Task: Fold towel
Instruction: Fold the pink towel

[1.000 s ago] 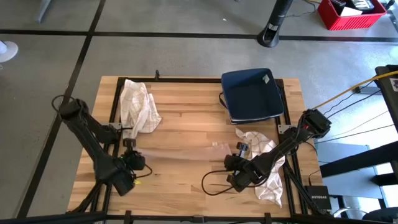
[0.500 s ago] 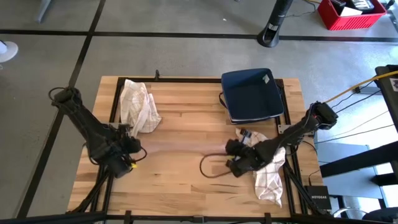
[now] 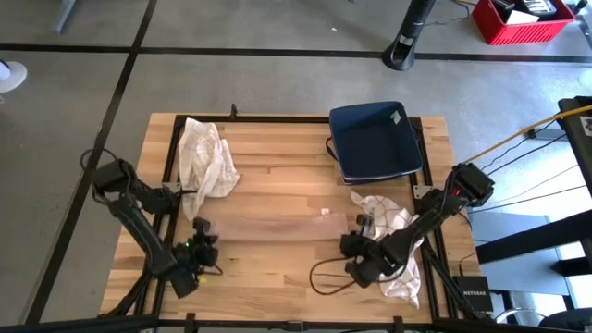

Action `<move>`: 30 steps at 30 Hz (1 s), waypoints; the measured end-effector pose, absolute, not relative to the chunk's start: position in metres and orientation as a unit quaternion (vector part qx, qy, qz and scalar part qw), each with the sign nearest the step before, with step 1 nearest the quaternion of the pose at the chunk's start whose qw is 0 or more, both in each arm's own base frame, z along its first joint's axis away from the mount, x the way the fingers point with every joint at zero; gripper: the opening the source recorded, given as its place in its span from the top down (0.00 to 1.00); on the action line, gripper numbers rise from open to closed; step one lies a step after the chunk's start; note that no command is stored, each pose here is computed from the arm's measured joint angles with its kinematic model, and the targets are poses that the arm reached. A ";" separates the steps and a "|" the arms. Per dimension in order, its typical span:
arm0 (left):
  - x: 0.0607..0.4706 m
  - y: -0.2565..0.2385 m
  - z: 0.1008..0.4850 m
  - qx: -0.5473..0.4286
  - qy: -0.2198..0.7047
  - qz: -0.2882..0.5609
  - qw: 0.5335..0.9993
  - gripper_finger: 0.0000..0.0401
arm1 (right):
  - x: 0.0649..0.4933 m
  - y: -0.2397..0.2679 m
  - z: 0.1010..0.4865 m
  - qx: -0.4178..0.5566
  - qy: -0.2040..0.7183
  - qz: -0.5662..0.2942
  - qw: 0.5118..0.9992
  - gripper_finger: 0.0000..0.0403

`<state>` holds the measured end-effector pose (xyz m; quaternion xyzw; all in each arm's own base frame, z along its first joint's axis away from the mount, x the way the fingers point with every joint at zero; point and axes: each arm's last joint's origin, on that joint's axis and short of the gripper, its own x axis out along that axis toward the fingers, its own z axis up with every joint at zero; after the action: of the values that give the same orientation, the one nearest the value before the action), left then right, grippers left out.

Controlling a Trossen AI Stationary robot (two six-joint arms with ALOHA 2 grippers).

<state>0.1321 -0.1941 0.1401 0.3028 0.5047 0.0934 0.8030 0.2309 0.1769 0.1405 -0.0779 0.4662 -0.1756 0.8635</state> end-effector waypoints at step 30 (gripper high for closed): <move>0.192 -0.191 0.200 0.428 0.511 0.016 0.746 1.00 | 0.227 0.174 0.128 -0.050 0.477 -0.187 0.857 0.99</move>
<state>0.1916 -0.1914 0.2002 0.4276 0.5110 0.0163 0.7455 0.2273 0.1741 0.1285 -0.0497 0.4772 -0.1873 0.8572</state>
